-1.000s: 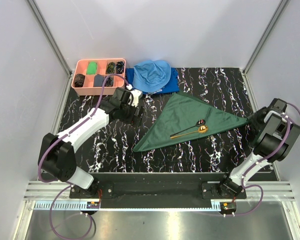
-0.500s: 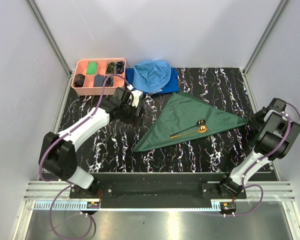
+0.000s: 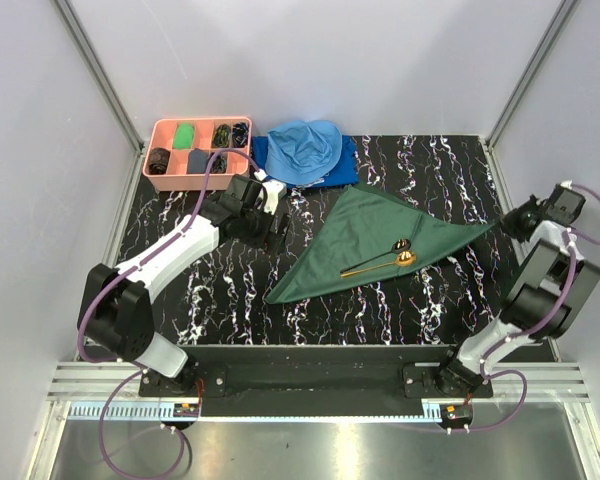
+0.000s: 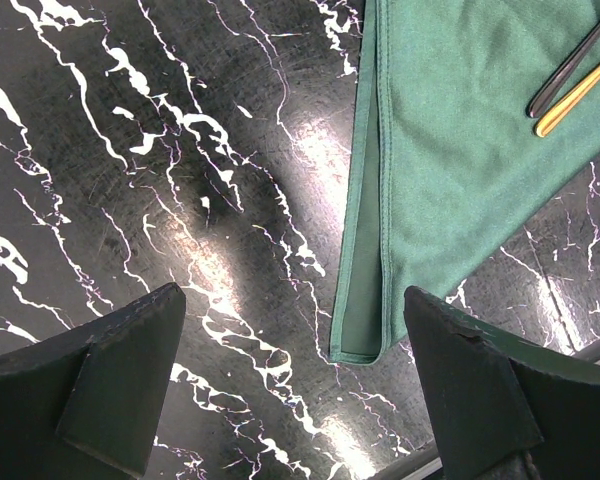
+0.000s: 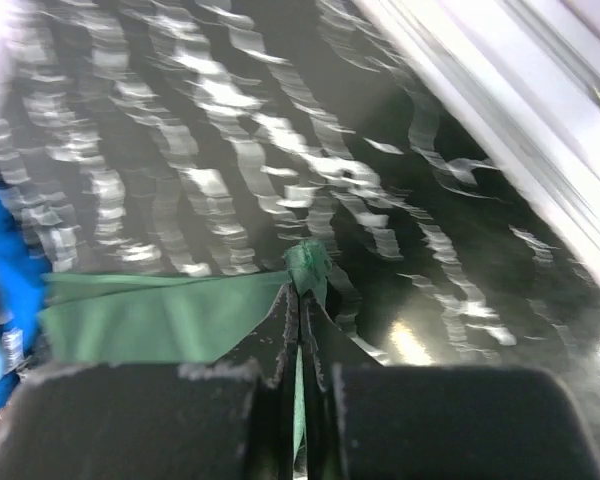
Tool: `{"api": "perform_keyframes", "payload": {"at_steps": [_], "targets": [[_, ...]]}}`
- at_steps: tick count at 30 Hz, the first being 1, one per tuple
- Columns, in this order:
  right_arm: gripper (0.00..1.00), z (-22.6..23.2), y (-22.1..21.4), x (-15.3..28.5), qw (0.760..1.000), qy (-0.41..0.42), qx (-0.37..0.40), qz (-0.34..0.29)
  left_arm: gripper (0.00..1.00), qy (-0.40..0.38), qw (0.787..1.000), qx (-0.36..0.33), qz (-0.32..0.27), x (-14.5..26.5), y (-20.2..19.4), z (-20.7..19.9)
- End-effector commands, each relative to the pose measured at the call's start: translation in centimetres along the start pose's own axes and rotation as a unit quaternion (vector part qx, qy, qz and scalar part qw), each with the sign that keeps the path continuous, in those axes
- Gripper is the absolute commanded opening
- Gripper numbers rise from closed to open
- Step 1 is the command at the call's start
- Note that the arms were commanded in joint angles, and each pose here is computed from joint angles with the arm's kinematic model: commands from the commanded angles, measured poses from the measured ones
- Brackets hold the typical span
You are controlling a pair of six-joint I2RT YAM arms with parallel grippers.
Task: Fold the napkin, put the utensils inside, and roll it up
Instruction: Fold the napkin
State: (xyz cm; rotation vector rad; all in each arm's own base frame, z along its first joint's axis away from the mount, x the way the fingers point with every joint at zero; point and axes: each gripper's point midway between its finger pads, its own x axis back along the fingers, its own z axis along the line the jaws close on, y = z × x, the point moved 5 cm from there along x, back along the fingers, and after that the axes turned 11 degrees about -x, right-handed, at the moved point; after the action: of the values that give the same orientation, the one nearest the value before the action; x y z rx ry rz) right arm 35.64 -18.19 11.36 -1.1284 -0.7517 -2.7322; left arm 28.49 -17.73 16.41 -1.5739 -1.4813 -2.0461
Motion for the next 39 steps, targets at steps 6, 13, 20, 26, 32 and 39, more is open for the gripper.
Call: {"api": "perform_keyframes", "payload": {"at_steps": [6, 13, 20, 26, 32, 39], "targets": [[0.0, 11.7, -7.4, 5.7, 0.977, 0.168, 0.126, 0.018, 0.94, -0.016, 0.999, -0.007, -0.049, 1.4, 2.3, -0.3], [0.0, 14.8, -14.4, 7.0, 0.959, 0.22, 0.154, 0.089, 0.94, -0.024, 0.998, -0.005, -0.059, 2.0, 2.5, -0.6], [0.0, 16.1, -19.2, 8.8, 0.946, 0.244, 0.161, 0.139, 0.94, -0.023, 0.997, -0.006, -0.068, 2.6, 2.6, -0.7], [0.0, 16.6, -23.0, 10.5, 0.934, 0.261, 0.168, 0.176, 0.94, -0.02, 0.997, -0.006, -0.07, 2.7, 2.5, -0.7], [0.0, 16.6, -25.9, 10.9, 0.927, 0.264, 0.174, 0.203, 0.95, -0.018, 0.997, -0.006, -0.072, 2.9, 2.5, -0.7], [0.0, 16.7, -27.8, 11.4, 0.922, 0.265, 0.181, 0.218, 0.95, -0.017, 0.997, -0.006, -0.072, 3.0, 2.4, -0.7]]}}
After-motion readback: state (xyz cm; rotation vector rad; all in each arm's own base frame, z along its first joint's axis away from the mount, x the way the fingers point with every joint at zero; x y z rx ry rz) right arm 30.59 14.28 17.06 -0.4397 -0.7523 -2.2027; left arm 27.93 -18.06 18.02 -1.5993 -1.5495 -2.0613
